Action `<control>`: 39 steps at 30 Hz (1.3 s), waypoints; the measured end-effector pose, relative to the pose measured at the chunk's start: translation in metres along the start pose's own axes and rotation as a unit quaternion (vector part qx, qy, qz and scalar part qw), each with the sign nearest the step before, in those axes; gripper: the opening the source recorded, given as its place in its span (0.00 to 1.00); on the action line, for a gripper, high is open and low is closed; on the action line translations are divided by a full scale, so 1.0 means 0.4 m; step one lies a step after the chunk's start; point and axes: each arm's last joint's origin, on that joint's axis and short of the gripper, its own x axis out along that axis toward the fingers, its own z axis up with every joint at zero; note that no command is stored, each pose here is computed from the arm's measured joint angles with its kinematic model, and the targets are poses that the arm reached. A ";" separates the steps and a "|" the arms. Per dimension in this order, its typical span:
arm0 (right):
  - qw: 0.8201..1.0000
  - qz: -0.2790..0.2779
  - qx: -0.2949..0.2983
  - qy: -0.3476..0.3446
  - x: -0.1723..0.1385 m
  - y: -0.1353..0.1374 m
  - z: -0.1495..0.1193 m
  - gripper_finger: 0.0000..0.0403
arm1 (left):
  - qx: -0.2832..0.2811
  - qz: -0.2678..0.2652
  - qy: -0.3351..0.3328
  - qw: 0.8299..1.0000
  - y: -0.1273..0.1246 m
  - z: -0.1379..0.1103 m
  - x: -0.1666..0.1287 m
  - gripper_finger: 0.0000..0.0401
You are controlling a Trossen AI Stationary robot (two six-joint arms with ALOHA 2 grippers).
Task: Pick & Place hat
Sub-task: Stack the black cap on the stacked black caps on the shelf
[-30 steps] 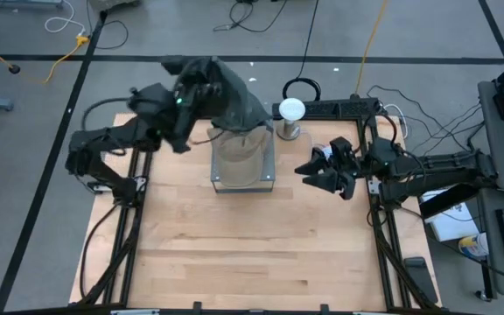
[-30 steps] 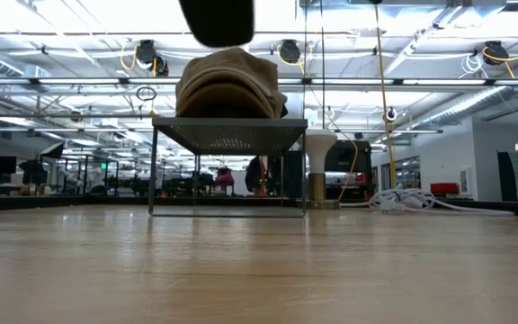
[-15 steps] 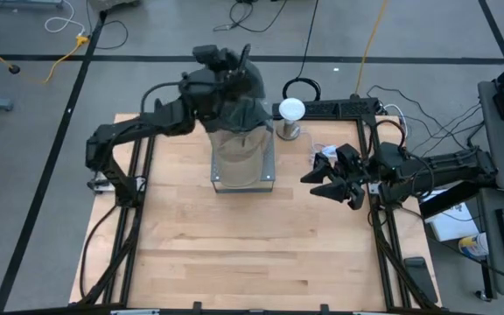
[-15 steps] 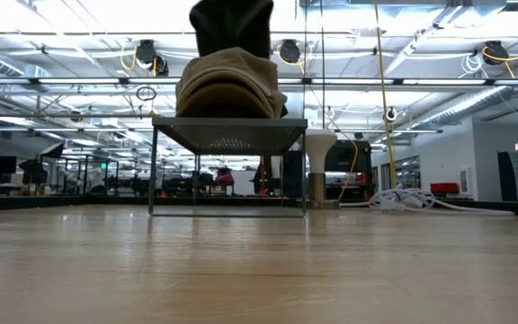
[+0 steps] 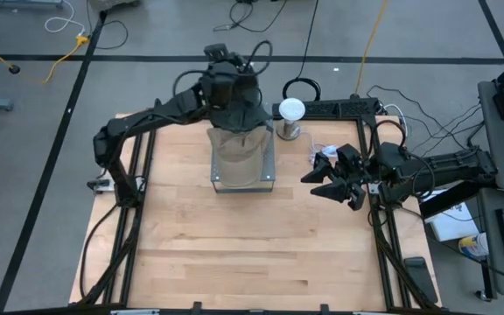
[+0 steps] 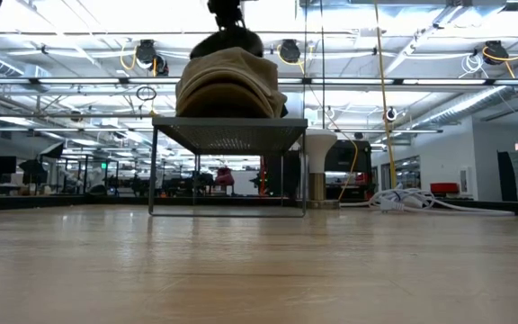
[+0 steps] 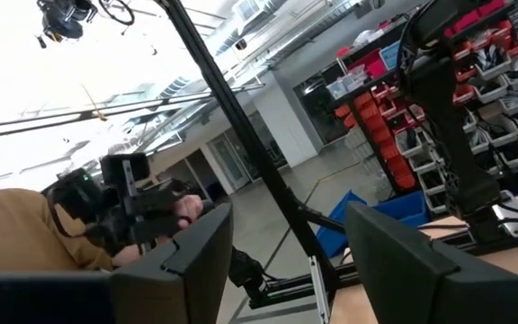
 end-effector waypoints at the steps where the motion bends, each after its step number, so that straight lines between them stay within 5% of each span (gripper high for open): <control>1: 1.000 0.000 0.001 0.000 0.000 0.000 0.000 0.52 | 0.004 -0.002 0.003 1.000 -0.008 0.000 0.008 0.01; 13: 1.000 0.010 0.010 0.009 0.000 0.001 -0.002 0.52 | -0.005 -0.041 0.035 0.999 -0.067 -0.009 0.012 0.01; 32: 1.000 0.010 0.009 0.009 0.000 0.001 -0.002 0.52 | -0.025 -0.108 0.046 0.993 -0.134 -0.008 -0.087 0.01; 39: 1.000 0.010 0.008 0.009 0.000 0.002 -0.001 0.52 | -0.030 -0.188 0.032 0.981 -0.162 -0.015 -0.121 0.01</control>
